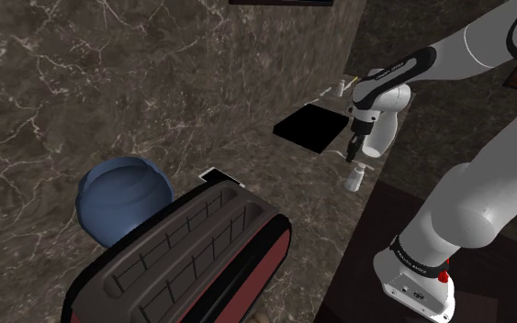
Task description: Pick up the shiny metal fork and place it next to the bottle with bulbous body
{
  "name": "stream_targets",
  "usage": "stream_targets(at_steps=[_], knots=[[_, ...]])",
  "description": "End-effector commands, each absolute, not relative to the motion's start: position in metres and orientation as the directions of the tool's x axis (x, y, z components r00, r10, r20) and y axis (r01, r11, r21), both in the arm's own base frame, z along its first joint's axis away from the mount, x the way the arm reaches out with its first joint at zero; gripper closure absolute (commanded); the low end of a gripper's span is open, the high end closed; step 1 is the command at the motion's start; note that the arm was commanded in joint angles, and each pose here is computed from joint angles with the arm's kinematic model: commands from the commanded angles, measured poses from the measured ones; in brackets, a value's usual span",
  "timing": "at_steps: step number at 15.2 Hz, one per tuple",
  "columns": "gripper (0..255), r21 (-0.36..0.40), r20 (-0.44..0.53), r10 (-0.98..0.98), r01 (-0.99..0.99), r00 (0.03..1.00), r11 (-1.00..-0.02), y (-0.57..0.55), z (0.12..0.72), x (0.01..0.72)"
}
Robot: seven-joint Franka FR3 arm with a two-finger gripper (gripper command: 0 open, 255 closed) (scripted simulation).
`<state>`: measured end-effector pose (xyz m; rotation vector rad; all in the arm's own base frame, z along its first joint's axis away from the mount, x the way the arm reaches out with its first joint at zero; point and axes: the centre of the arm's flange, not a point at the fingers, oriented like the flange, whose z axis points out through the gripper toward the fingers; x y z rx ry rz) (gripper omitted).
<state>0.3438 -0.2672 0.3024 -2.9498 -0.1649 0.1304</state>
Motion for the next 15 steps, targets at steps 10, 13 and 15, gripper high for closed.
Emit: stream_targets(at_steps=[10,13,15], knots=[[0,-0.203,-0.099,0.083,0.061,0.992,-0.977,-0.28,0.318,0.333],[0,-0.203,-0.099,0.083,0.061,0.992,-0.977,-0.284,0.341,0.335],[0,-0.203,-0.099,0.083,0.061,0.992,-0.977,-0.284,0.341,0.335]])
